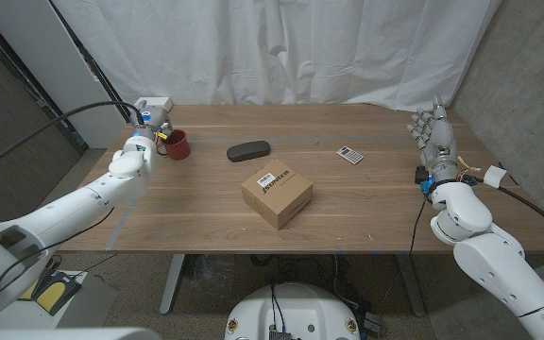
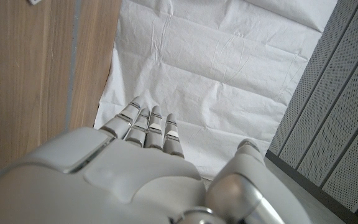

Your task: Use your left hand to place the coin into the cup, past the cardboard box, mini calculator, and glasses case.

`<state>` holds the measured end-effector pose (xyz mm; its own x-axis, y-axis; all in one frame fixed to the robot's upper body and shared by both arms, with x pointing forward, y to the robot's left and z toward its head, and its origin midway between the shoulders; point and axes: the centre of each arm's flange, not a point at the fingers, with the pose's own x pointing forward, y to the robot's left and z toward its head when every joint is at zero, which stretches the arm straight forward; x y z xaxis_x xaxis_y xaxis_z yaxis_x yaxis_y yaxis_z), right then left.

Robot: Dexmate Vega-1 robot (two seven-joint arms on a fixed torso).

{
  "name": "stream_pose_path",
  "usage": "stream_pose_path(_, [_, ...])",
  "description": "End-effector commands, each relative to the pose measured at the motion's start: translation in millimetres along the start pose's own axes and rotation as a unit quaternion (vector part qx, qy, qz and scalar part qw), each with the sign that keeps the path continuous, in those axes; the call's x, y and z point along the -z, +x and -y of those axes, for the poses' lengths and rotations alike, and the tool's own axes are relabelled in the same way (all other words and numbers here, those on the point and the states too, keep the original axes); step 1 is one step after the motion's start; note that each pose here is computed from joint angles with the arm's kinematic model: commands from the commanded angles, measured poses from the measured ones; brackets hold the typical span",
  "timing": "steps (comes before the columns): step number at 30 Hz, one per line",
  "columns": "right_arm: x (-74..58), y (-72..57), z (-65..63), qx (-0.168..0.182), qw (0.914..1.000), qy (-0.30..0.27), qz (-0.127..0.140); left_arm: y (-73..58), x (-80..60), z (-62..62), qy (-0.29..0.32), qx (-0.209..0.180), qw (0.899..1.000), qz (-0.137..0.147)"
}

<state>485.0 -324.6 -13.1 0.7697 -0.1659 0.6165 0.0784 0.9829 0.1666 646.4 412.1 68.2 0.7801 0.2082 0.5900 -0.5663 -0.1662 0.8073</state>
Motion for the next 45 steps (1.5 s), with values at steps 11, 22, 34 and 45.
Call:
stream_pose_path(11, [0.1, 2.4, -1.2, -0.003, 1.0, -0.004, -0.008, -2.0, -0.6, 15.1, -0.004, 0.01, 1.0, -0.005])
stream_pose_path(22, [-0.3, -0.2, -1.9, -0.002, 1.0, -0.005, -0.007, -3.1, 3.4, 15.1, -0.003, 0.025, 1.0, -0.009])
stream_pose_path(34, [-0.1, 0.7, -4.4, -0.008, 0.9999, -0.004, -0.007, -6.1, 10.4, 13.8, 0.001, 0.055, 0.998, -0.022])
stream_pose_path(45, [-2.3, 1.4, -8.0, -0.012, 0.9999, -0.005, -0.002, -11.8, 13.4, 4.4, -0.008, 0.048, 0.999, -0.018])
